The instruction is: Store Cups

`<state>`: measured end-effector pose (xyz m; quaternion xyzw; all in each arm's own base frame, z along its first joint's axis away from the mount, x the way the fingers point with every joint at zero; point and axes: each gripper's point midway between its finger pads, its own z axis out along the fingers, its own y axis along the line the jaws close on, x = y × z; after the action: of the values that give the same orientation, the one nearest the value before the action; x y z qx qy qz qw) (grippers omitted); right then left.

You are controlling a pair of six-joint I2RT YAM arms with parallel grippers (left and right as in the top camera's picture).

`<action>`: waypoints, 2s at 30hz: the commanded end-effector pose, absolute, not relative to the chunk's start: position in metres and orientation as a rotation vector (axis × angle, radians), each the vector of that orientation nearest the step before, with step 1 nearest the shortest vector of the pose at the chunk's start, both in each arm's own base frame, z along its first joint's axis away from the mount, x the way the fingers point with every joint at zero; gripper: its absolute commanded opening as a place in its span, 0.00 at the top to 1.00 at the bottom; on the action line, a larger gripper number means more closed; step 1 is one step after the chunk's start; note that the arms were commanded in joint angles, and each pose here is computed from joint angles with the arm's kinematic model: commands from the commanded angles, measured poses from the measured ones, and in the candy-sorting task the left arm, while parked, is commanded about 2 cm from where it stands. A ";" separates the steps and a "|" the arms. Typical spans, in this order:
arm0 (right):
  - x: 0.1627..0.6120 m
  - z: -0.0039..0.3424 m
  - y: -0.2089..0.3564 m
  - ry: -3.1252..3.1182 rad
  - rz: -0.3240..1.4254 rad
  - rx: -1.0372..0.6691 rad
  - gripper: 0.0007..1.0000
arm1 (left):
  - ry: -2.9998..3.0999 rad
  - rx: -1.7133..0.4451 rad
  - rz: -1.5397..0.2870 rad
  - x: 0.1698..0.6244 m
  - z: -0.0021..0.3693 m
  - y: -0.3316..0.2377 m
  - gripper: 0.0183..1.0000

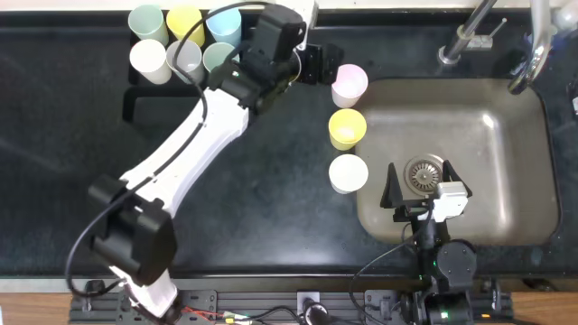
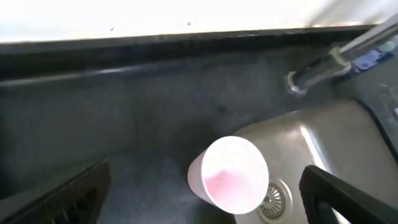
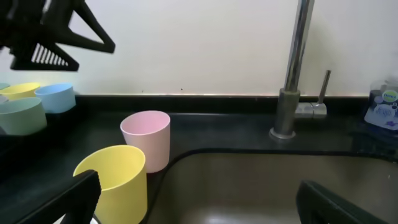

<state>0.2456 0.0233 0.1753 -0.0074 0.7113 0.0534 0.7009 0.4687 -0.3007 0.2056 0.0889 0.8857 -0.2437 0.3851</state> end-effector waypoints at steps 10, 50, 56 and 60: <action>0.246 0.172 0.024 1.581 0.120 -0.022 0.00 | 2.295 0.145 -0.649 0.504 0.144 -0.315 0.00; 0.246 0.172 0.024 1.581 0.120 -0.022 0.00 | 2.483 0.195 -0.547 0.479 0.109 -0.332 0.11; 0.246 0.172 0.024 1.581 0.120 -0.022 0.00 | 2.492 0.203 -0.538 0.477 0.103 -0.335 0.19; 0.246 0.172 0.024 1.581 0.120 -0.022 0.00 | 2.501 0.216 -0.538 0.475 0.092 -0.341 0.22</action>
<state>0.2456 0.0232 0.1753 -0.0072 0.7113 0.0533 0.7009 0.4732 -0.3308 0.1010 0.0787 0.9339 -0.2029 0.2836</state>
